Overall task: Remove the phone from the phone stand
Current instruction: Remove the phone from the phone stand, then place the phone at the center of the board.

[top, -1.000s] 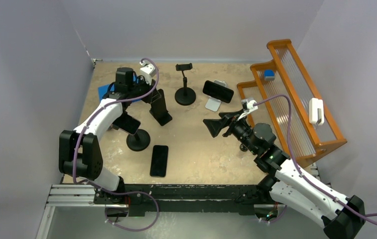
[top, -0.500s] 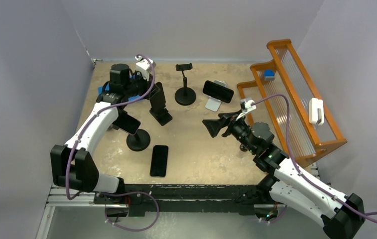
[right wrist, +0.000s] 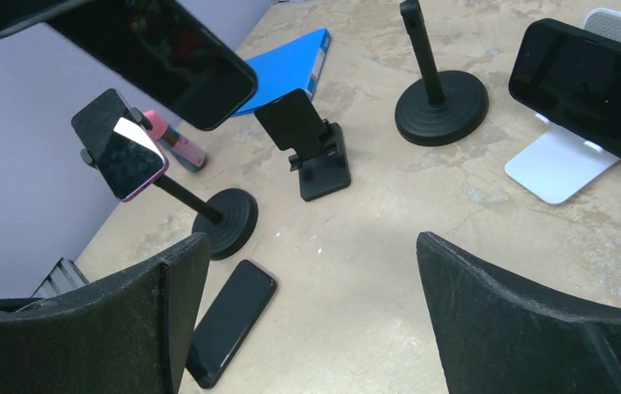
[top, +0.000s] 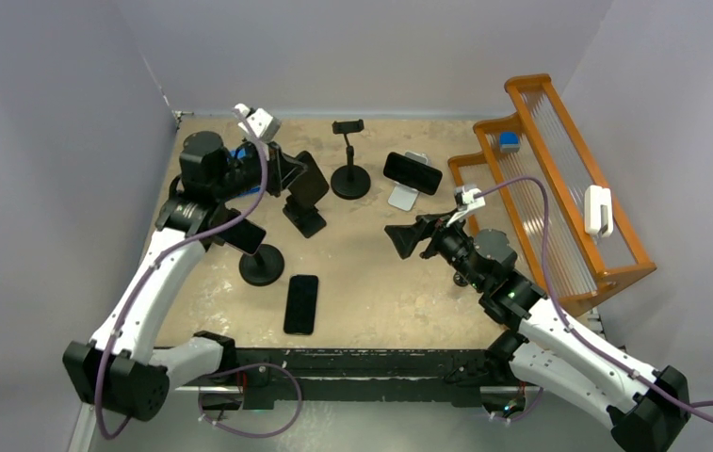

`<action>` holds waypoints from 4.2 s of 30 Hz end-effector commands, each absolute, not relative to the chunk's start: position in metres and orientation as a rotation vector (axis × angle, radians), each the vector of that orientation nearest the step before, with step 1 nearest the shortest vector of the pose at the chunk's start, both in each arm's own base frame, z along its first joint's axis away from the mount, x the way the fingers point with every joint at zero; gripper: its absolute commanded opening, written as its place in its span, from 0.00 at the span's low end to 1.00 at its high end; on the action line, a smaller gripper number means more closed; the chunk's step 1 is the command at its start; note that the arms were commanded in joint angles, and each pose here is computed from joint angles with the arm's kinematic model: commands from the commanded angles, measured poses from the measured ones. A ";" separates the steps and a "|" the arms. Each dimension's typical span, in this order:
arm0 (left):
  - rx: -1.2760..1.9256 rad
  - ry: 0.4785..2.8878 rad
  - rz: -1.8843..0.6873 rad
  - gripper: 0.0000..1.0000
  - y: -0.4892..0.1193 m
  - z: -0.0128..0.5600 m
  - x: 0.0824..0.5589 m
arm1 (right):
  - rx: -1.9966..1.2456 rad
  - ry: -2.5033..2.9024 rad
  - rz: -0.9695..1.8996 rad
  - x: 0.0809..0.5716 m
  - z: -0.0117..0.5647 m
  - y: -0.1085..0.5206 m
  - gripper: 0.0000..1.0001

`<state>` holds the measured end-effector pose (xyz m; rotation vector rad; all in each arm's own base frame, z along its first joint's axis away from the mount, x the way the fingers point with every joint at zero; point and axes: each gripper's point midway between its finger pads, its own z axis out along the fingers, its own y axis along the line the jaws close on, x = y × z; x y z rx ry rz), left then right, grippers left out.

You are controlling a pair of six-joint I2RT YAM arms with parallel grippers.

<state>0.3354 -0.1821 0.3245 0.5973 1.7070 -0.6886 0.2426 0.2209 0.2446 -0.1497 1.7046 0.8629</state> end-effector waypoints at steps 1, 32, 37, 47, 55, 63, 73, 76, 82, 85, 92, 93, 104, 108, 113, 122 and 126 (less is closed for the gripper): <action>0.665 1.509 -0.831 0.00 -0.202 0.369 0.294 | -0.132 1.624 0.855 0.248 0.279 0.218 0.97; 1.097 1.329 -1.535 0.00 -0.262 0.306 0.152 | -0.747 1.447 1.348 0.149 0.294 0.279 0.94; 1.144 1.298 -1.553 0.00 -0.263 0.307 0.141 | -0.786 1.436 1.360 0.143 0.291 0.285 0.93; 1.159 1.288 -1.557 0.00 -0.264 0.306 0.137 | -0.865 1.544 1.313 0.130 0.263 0.319 0.88; 1.180 1.265 -1.546 0.00 -0.265 0.306 0.131 | -0.816 1.512 1.310 0.137 0.270 0.324 0.82; 1.202 1.258 -1.559 0.00 -0.265 0.305 0.129 | -0.781 1.458 1.331 0.136 0.277 0.322 0.73; 1.206 1.259 -1.564 0.00 -0.266 0.304 0.128 | -0.791 1.449 1.369 0.131 0.275 0.323 0.61; 1.206 1.258 -1.563 0.00 -0.266 0.304 0.128 | -0.808 1.456 1.376 0.129 0.272 0.325 0.61; 1.208 1.256 -1.563 0.00 -0.266 0.304 0.127 | -0.829 1.489 1.372 0.127 0.262 0.325 0.60; 1.208 1.255 -1.562 0.00 -0.266 0.304 0.127 | -0.827 1.504 1.371 0.127 0.259 0.325 0.53; 1.205 1.258 -1.564 0.00 -0.267 0.303 0.127 | -0.829 1.509 1.389 0.125 0.257 0.328 0.35; 1.204 1.259 -1.564 0.00 -0.267 0.303 0.127 | -0.829 1.504 1.396 0.124 0.259 0.329 0.32; 1.060 1.324 -1.454 0.72 -0.269 0.309 0.151 | -0.740 1.466 1.401 0.126 0.281 0.320 0.00; 0.868 1.389 -1.301 0.77 -0.263 0.318 0.181 | -0.615 1.459 1.391 0.133 0.293 0.308 0.00; 0.658 1.365 -1.104 0.78 -0.241 0.336 0.206 | -0.424 1.533 1.371 0.152 0.289 0.301 0.00; 0.373 1.337 -0.856 0.78 -0.196 0.350 0.234 | -0.058 1.774 1.315 0.189 0.239 0.300 0.00; 0.328 1.341 -0.826 0.78 -0.187 0.354 0.236 | 0.023 1.838 1.343 0.192 0.221 0.307 0.00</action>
